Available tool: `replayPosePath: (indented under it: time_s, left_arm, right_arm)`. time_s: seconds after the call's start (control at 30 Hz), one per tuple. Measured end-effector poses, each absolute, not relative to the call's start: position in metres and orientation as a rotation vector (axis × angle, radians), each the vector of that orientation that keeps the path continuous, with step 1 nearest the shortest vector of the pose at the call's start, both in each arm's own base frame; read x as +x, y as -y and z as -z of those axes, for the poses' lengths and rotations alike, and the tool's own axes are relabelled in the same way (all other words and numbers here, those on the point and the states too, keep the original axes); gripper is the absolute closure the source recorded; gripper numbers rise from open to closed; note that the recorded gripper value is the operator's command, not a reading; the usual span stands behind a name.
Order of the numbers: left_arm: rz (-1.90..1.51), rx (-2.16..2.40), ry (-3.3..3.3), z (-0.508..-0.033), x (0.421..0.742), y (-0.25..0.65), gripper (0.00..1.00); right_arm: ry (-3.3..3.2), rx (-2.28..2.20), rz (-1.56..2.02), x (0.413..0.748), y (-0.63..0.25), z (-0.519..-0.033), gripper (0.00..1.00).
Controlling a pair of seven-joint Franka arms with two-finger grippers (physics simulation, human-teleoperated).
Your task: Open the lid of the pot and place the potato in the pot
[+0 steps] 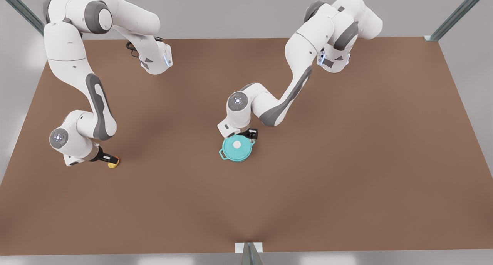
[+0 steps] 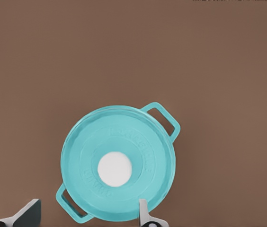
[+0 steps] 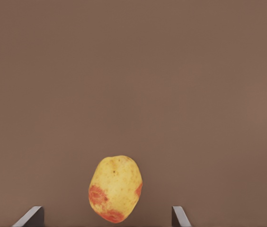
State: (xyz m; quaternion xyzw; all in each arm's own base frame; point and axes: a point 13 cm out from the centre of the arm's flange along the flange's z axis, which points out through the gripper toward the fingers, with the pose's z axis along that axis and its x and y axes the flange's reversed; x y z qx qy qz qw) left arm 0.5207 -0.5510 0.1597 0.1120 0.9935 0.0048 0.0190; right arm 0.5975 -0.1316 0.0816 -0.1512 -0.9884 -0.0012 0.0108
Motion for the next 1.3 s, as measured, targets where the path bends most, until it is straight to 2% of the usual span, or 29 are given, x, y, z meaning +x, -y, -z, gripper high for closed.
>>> replayPosePath:
  time_s: [0.13,0.47,0.57,0.6,0.63,0.67,0.7,0.73,0.83,0.87,0.93,0.97,1.03,1.1,1.2,1.23,1.3]
  left_arm:
    - [0.054,0.210,-3.061,-0.131,0.524,0.569,0.00]
    - [0.100,0.071,-2.962,-0.120,0.546,0.575,0.00]
    - [0.095,0.053,-2.960,-0.111,0.545,0.575,0.00]
    - [0.097,0.046,-2.958,-0.111,0.546,0.575,0.03]
    - [0.098,0.039,-2.956,-0.110,0.546,0.576,0.23]
    - [0.100,0.031,-2.954,-0.110,0.546,0.576,0.35]
    - [0.102,0.024,-2.953,-0.111,0.547,0.576,0.42]
    - [0.103,0.017,-2.951,-0.111,0.547,0.576,0.49]
    - [0.106,-0.007,-2.945,-0.116,0.550,0.575,0.57]
    - [0.107,-0.015,-2.943,-0.118,0.551,0.575,0.57]
    - [0.100,-0.048,-2.936,-0.126,0.560,0.568,0.57]
    - [0.093,-0.092,-2.932,-0.130,0.576,0.552,0.57]
    - [0.082,-0.273,-2.913,-0.137,0.647,0.474,0.57]
    - [0.037,-0.452,-2.912,-0.110,0.708,0.367,0.57]
    - [0.004,-0.493,-2.939,-0.049,0.725,0.307,0.57]
    - [0.009,-0.475,-2.940,-0.041,0.727,0.304,0.00]
    - [0.034,-0.423,-2.936,-0.042,0.731,0.305,0.00]
  right_arm:
    - [3.123,-0.493,0.008,0.605,0.132,-0.069,0.00]
    - [3.194,-0.518,0.003,0.619,0.134,-0.048,0.00]
    - [3.193,-0.520,0.004,0.612,0.132,-0.043,0.00]
    - [3.192,-0.519,0.004,0.609,0.131,-0.042,0.00]
    - [3.192,-0.517,0.005,0.606,0.129,-0.040,0.00]
    - [3.195,-0.516,0.006,0.605,0.127,-0.039,0.00]
    - [3.199,-0.516,0.006,0.605,0.126,-0.038,0.00]
    - [3.203,-0.519,0.006,0.605,0.127,-0.039,0.06]
    - [3.213,-0.526,0.005,0.607,0.128,-0.040,0.17]
    - [3.215,-0.528,0.005,0.608,0.129,-0.039,0.17]
    - [3.220,-0.531,0.004,0.609,0.130,-0.040,0.26]
    - [3.221,-0.532,0.004,0.609,0.130,-0.040,0.27]
    - [3.223,-0.538,0.003,0.609,0.132,-0.039,0.27]
    - [3.224,-0.544,0.002,0.609,0.134,-0.038,0.29]
    - [3.229,-0.547,0.002,0.610,0.134,-0.039,0.28]
    - [3.230,-0.546,0.002,0.610,0.134,-0.039,0.26]
    - [3.231,-0.544,0.004,0.610,0.132,-0.039,0.25]
